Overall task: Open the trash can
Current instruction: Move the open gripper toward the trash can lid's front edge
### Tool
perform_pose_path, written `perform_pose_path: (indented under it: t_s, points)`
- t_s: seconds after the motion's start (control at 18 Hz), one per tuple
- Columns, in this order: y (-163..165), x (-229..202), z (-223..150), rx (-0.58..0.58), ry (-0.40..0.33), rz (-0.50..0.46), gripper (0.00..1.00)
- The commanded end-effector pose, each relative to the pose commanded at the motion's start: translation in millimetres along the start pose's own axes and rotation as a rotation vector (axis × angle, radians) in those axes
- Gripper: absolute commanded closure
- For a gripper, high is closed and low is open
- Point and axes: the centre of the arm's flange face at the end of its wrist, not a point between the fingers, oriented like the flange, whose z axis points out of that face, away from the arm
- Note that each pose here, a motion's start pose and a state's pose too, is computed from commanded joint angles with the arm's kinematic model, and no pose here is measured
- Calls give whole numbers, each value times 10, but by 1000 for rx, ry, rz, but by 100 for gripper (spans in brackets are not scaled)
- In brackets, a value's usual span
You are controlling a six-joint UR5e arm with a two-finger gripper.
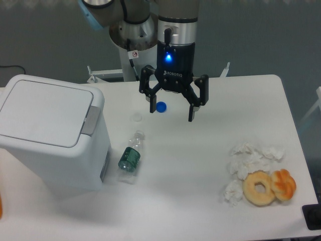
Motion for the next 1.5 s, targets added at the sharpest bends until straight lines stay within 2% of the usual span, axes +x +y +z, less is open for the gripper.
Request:
perform_pose_path:
  t_s: [0.5, 0.56, 0.83, 1.06, 1.28, 1.5]
  points:
    - [-41, -45, 14, 1, -2, -12, 0]
    - [-54, -51, 17, 0, -3, -29, 0]
    - [-259, -79, 45, 20, 2, -239, 0]
    - [-331, 9, 88, 21, 16, -270, 0]
    - [-397, 248, 195, 13, 58, -430, 0]
    - [-491, 466, 263, 9, 93, -452, 0]
